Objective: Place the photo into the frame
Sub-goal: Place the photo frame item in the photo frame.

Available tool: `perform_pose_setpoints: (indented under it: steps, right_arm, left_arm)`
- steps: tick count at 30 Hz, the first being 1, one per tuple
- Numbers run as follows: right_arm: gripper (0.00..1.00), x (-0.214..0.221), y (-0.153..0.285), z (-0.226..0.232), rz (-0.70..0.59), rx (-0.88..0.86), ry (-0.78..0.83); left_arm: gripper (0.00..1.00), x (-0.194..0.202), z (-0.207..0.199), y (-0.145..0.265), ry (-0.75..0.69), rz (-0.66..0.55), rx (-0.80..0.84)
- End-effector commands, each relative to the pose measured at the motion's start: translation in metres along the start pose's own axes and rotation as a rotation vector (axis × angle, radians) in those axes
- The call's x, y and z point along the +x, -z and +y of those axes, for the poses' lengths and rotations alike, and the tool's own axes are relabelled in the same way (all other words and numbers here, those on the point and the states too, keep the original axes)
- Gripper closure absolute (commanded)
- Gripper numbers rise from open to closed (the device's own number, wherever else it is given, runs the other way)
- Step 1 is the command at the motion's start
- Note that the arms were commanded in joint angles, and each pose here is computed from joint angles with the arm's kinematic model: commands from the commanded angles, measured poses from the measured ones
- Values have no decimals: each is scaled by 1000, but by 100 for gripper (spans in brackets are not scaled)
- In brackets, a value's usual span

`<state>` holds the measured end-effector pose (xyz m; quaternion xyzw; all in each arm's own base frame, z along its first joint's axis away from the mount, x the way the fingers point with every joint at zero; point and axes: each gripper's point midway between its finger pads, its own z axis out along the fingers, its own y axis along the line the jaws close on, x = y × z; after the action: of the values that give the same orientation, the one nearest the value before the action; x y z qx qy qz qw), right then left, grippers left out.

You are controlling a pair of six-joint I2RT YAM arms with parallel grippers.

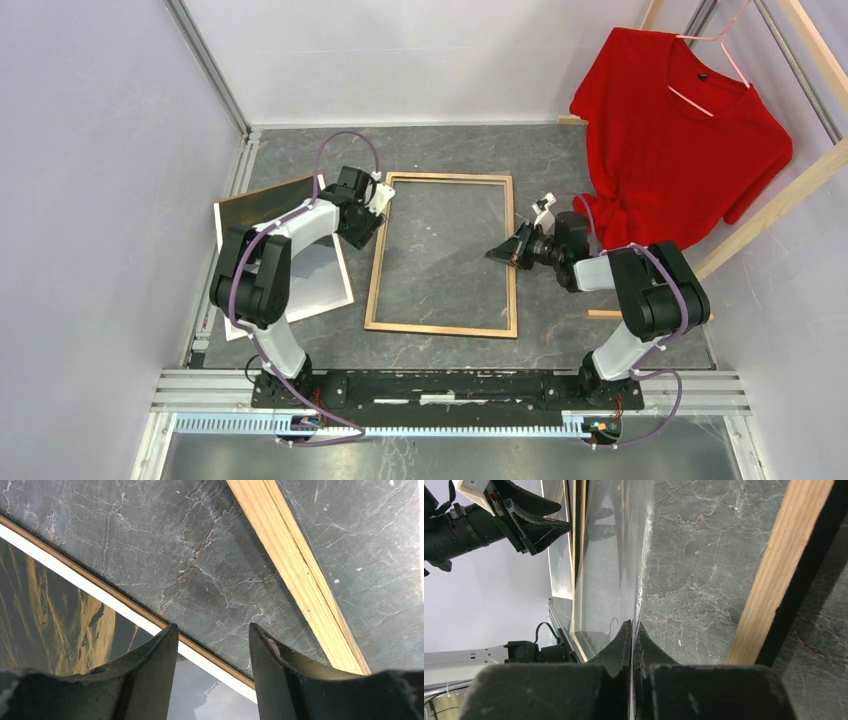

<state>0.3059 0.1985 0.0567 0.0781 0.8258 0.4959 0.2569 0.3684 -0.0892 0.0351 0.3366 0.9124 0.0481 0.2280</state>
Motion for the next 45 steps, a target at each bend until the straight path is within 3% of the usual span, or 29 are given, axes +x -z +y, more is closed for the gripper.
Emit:
perform_pose_setpoints:
  steps: [1, 17, 45]
  right_arm:
    - [99, -3, 0, 3, -10, -34, 43]
    - [100, -14, 9, 50, -53, -247, 131]
    - [100, -17, -7, 24, -66, -192, -13]
  left_arm:
    - [39, -21, 4, 2, 43, -53, -25]
    - [41, -19, -9, -14, 47, -37, 8]
    - [45, -8, -25, -14, 11, -22, 83]
